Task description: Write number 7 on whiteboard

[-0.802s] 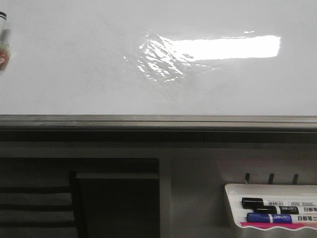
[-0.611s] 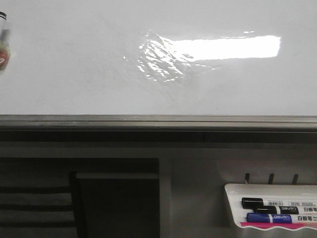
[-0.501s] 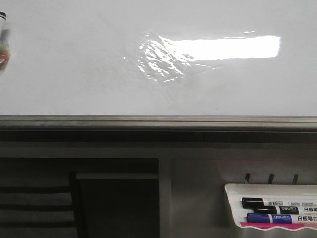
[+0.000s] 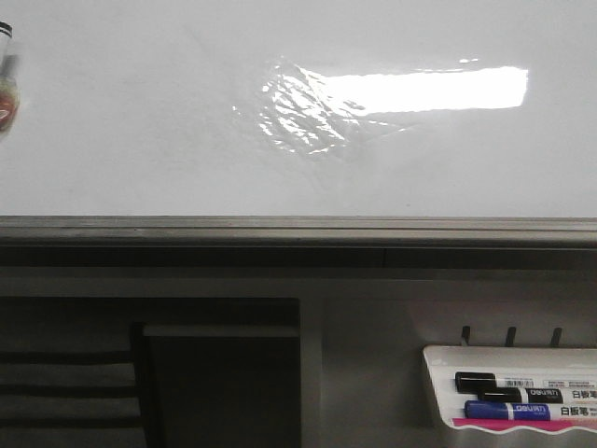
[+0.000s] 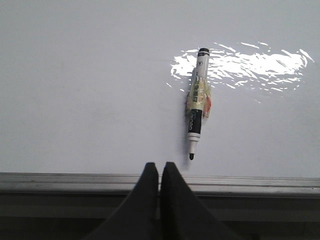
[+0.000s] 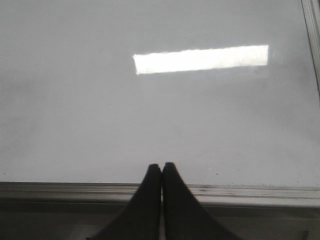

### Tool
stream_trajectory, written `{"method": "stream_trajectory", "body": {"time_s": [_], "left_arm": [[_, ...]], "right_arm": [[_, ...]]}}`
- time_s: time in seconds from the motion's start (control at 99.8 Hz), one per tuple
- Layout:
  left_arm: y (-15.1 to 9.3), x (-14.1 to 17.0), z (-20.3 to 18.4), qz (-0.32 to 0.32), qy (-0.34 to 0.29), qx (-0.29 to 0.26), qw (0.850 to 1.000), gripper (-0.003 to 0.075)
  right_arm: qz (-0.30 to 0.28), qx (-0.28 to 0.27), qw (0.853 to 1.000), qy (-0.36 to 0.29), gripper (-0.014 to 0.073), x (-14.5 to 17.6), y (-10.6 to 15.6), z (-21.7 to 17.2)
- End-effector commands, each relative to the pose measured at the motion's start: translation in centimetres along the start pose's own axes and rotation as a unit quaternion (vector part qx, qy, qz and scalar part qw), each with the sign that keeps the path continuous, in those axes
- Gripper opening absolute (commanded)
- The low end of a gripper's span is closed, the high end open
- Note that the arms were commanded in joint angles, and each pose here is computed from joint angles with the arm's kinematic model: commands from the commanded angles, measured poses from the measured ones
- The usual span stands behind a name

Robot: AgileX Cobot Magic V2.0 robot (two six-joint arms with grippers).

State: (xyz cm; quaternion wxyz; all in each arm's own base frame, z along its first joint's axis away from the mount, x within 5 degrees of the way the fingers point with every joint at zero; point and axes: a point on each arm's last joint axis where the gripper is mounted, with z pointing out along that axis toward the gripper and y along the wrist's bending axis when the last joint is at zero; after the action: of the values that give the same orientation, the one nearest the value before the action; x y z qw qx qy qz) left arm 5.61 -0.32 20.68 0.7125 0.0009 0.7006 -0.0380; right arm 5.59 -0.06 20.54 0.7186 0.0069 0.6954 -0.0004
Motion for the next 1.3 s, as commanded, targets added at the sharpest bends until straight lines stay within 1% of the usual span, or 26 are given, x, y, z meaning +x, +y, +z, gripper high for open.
{"method": "stream_trajectory", "body": {"time_s": [0.0, 0.11, 0.261, 0.311, 0.381, 0.481, 0.581, 0.711, 0.792, 0.852, 0.962, 1.042, 1.122, 1.293], "left_arm": [[0.1, 0.1, -0.1, -0.004, -0.046, -0.002, 0.999, -0.002], [0.1, 0.0, -0.1, -0.005, -0.053, -0.002, 0.999, -0.002], [0.1, -0.3, -0.2, -0.005, -0.062, -0.002, 0.998, -0.002], [0.1, -0.7, -0.2, -0.017, -0.071, -0.001, 0.997, -0.002], [0.0, -1.7, -0.4, -0.035, -0.088, 0.001, 0.995, -0.002], [-0.1, -3.6, -0.8, -0.04, -0.114, 0.003, 0.993, -0.002], [-0.2, -6.0, -1.4, -0.043, -0.133, 0.008, 0.99, -0.002], [-0.6, -9.5, -1.7, -0.042, -0.111, 0.014, 0.993, -0.002], [-0.8, -11.3, -1.4, -0.042, -0.08, 0.016, 0.996, -0.002], [-0.9, -12.6, -0.8, -0.04, -0.057, 0.017, 0.997, -0.002], [-1.0, -14.5, 0.1, -0.04, -0.044, 0.017, 0.998, -0.002], [-1.0, -15.1, 0.7, -0.04, -0.04, 0.016, 0.998, -0.002], [-1.0, -15.0, 1.2, -0.041, -0.036, 0.015, 0.998, -0.002], [-1.0, -14.9, 1.4, -0.041, -0.03, 0.015, 0.999, -0.002]], "right_arm": [[-0.009, 0.003, 0.999, -0.043, -0.0071, 0.0, 0.0, -0.1], [-0.009, 0.003, 0.999, -0.044, -0.0071, 0.0, 0.0, -0.1], [-0.006, 0.003, 0.998, -0.061, -0.0071, -0.4, 0.0, -0.1], [0.0, 0.003, 0.998, -0.062, -0.0071, -0.7, 0.0, -0.2], [0.004, 0.002, 0.999, -0.05, -0.0071, -1.5, 0.0, -0.3], [0.006, 0.001, 1.0, -0.027, -0.0071, -3.1, 0.0, -0.6], [0.006, -0.003, 1.0, -0.021, -0.0071, -5.6, 0.1, -0.9], [0.006, -0.004, 1.0, -0.017, -0.0071, -8.9, 0.1, -1.0], [0.005, -0.004, 1.0, -0.004, -0.0071, -10.9, 0.2, -0.6], [0.005, -0.005, 1.0, 0.021, -0.0071, -11.9, 0.2, -0.1], [0.0, -0.005, 0.998, 0.061, -0.0071, -13.4, 0.2, 1.0], [0.0, -0.005, 0.997, 0.072, -0.0071, -14.1, 0.2, 1.7], [0.0, -0.005, 0.997, 0.075, -0.0071, -14.4, 0.2, 2.3], [0.0, -0.005, 0.997, 0.072, -0.0071, -14.4, 0.2, 2.4]]}}
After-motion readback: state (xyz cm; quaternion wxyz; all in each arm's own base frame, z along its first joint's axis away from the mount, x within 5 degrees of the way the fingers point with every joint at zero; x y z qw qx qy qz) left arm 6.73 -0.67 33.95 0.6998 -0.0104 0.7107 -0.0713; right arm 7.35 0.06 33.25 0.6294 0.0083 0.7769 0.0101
